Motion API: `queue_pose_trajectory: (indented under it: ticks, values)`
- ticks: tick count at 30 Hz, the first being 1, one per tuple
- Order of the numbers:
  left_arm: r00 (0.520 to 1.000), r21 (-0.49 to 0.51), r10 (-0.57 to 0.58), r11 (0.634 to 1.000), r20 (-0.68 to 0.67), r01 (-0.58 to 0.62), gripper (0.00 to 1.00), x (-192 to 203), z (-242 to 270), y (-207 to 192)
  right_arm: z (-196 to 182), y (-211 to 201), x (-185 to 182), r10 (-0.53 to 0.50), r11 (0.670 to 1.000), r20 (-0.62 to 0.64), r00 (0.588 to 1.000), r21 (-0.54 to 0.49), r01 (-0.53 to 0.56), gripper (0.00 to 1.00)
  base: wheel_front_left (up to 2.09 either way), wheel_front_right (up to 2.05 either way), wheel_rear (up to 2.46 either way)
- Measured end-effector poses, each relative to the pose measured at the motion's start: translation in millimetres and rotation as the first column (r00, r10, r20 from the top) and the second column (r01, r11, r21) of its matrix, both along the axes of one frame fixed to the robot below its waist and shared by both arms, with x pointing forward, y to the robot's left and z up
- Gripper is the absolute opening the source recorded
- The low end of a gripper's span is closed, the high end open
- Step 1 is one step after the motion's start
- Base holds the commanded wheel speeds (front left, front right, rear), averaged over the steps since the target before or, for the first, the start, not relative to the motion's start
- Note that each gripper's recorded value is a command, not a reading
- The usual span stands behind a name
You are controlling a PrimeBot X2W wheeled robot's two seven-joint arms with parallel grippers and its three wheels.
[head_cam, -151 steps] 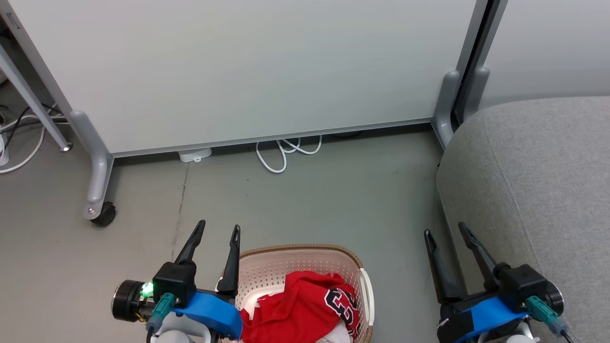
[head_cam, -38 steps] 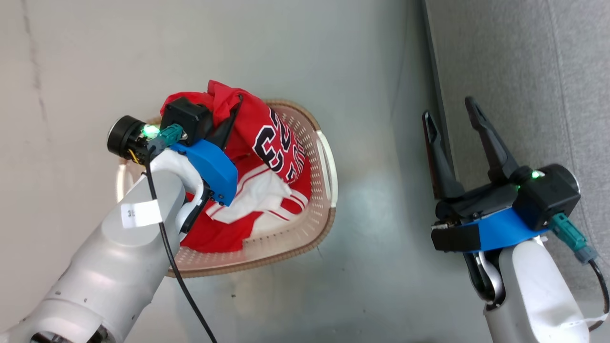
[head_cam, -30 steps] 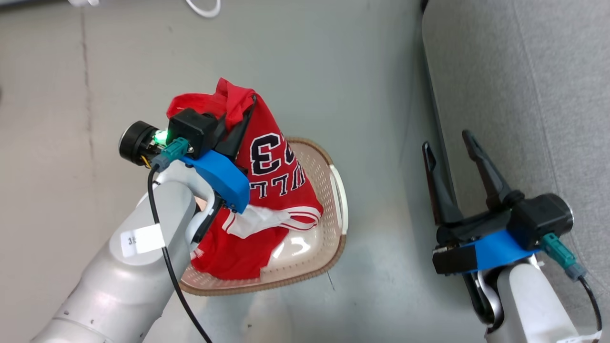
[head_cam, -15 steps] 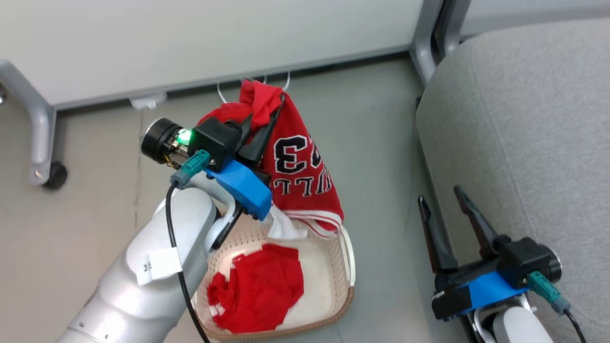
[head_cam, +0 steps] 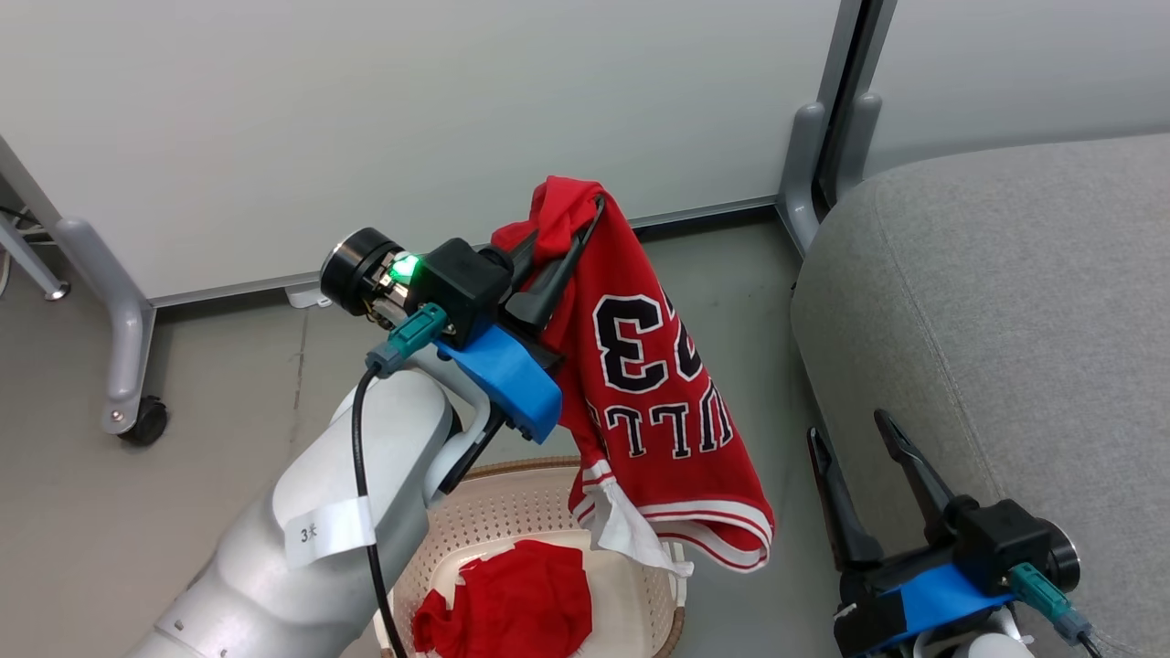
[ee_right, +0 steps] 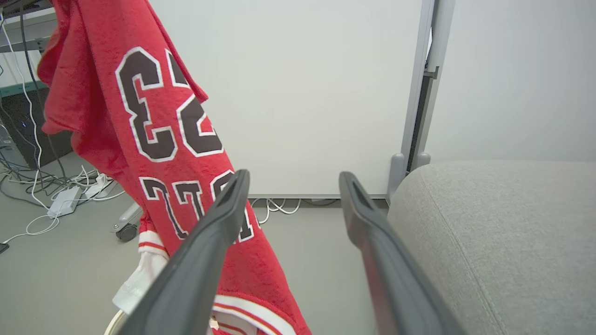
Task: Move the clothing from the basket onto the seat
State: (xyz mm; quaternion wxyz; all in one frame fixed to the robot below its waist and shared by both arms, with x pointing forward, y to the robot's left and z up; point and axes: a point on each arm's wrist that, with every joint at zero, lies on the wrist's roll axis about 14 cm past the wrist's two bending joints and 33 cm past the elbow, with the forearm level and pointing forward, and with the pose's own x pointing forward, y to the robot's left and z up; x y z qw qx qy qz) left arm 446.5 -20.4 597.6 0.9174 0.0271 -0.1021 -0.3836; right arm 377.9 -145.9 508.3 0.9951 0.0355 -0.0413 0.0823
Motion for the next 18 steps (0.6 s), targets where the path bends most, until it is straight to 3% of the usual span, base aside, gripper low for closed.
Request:
queue_pose_trajectory:
  ticks: [9, 18]
  values:
    - [1.000, -0.013, -0.007, 1.000, 0.003, 0.007, 0.00, -4.3, 2.0, -1.2, 46.5, 41.4, 30.0, 0.130, 0.990, 0.141, 0.982, -0.080, -0.120, 1.00, 0.00, 0.00, 0.00]
    - [1.000, -0.018, -0.009, 1.000, 0.016, 0.009, 0.00, -4.1, 7.1, -0.9, 86.2, 107.4, 58.6, 0.335, 0.938, 0.234, 0.913, -0.177, -0.299, 1.00, 0.00, 0.00, 0.00]
